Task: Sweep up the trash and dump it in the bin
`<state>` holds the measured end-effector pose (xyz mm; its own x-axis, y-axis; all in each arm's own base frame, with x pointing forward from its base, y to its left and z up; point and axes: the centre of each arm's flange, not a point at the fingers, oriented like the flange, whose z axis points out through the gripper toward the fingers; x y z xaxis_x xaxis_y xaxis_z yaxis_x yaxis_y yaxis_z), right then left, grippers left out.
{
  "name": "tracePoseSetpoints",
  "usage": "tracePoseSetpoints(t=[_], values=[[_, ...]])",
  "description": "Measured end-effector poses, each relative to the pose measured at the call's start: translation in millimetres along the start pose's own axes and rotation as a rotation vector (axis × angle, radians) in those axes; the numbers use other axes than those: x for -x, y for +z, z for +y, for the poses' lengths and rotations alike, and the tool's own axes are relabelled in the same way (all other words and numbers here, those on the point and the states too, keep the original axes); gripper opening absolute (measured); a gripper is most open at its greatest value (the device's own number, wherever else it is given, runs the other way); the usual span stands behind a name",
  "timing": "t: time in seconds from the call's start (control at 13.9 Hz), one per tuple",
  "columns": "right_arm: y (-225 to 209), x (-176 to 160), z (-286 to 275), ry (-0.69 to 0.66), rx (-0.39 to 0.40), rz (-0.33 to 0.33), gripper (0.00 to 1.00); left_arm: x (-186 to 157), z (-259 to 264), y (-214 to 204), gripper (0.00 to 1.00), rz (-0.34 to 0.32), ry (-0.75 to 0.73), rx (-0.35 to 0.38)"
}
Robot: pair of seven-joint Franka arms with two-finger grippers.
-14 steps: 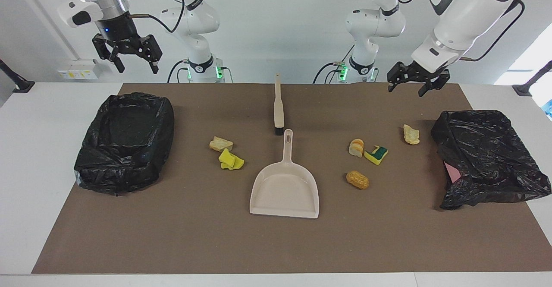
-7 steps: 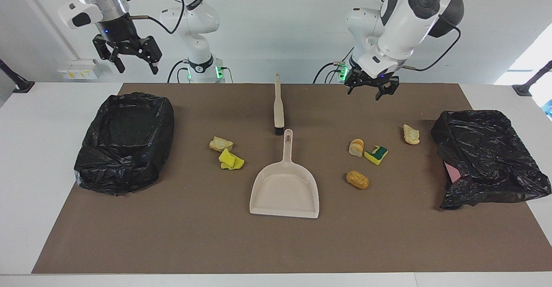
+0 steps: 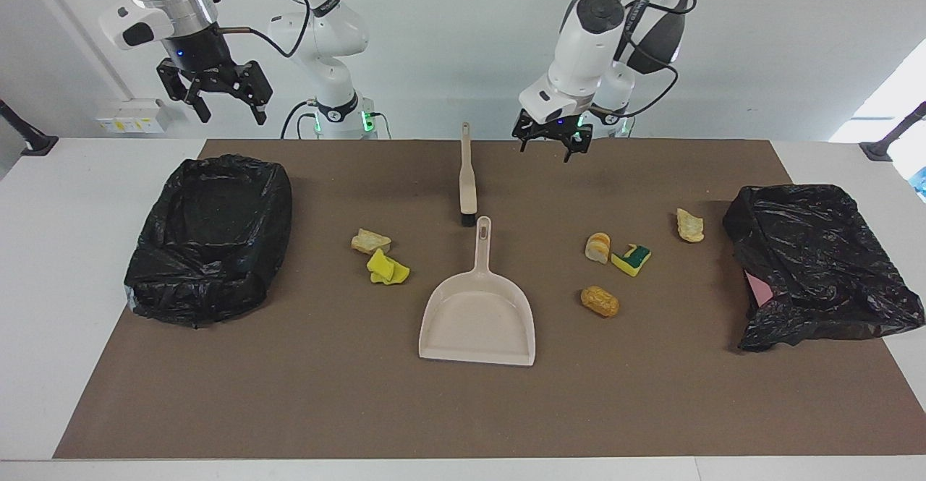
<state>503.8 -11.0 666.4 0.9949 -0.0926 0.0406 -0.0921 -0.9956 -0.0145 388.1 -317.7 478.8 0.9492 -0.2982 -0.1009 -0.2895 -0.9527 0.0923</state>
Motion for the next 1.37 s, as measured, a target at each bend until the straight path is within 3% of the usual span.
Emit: tracePoseSetpoints(t=[0.65,1.08,1.23,1.3,1.37], values=[[1.0,2.8,0.9,0.001,0.0,-0.003,1.0,61.5,123.3,118.9,1.0,0.02,-0.01,-0.026],[2.1,4.4,1.5,0.002,0.0,-0.012,1.0,82.8,155.5,160.9,1.0,0.03,-0.061,-0.032],[2.4,4.5,2.5,0.004,0.0,-0.013,1.0,81.0,155.9,170.2,0.96,0.027,-0.073,-0.039],[2.6,4.6,2.9,0.004,0.0,-0.013,1.0,80.0,155.0,171.5,0.88,0.025,-0.077,-0.04],[2.6,4.6,3.4,0.005,0.0,-0.013,1.0,78.7,154.0,170.9,0.73,0.026,-0.08,-0.04]])
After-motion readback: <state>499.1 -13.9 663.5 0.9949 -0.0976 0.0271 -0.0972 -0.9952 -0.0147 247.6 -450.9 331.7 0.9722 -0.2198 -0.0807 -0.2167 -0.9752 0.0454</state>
